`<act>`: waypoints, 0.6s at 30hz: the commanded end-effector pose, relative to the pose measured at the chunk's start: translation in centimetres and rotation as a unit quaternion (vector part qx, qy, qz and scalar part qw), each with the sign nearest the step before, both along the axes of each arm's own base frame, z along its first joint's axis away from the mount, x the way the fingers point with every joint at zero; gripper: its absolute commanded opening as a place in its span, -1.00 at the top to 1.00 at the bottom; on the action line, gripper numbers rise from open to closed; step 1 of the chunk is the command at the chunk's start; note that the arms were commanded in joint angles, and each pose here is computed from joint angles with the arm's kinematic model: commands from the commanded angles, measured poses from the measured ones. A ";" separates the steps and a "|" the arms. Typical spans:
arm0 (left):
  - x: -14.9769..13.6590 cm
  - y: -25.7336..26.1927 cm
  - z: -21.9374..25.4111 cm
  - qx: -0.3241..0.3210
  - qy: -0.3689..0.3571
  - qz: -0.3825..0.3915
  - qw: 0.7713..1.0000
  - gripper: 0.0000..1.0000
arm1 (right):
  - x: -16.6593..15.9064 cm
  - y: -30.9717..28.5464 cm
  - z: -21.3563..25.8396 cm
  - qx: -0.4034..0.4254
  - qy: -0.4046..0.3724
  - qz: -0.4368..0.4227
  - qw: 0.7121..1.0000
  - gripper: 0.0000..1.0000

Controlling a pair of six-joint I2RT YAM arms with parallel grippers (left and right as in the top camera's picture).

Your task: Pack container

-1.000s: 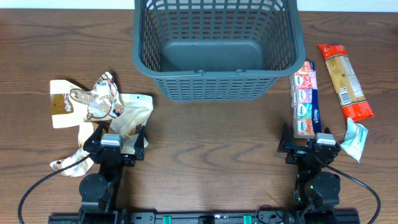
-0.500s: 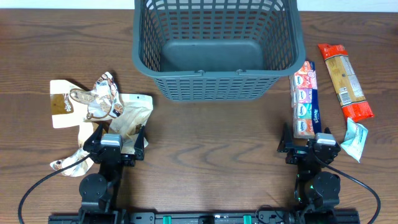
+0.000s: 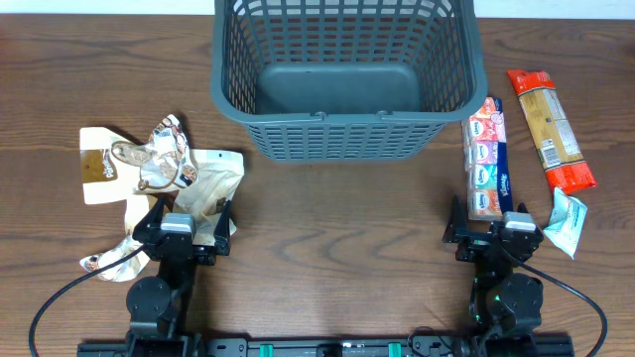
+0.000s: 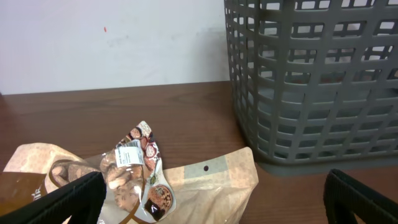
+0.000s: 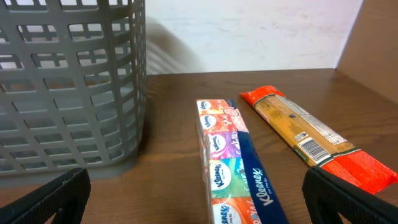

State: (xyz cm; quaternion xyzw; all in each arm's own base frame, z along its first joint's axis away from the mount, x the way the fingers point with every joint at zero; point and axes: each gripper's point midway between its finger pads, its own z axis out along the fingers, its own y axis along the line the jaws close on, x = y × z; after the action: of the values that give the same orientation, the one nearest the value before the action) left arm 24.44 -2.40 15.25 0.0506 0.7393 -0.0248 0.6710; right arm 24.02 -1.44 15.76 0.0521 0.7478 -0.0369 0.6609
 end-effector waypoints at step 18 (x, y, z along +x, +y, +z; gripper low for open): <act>-0.2 -0.6 -1.3 -0.005 0.023 -0.018 1.000 -0.97 | -0.7 -0.7 9.1 0.005 -0.063 -0.012 0.998 -0.98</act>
State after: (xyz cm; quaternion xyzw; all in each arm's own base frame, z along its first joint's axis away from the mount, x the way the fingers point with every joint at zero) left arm 24.44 -2.39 15.24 0.0505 0.7395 -0.0247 0.6708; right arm 23.77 -1.30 20.63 0.0708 0.7230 -0.0089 0.6871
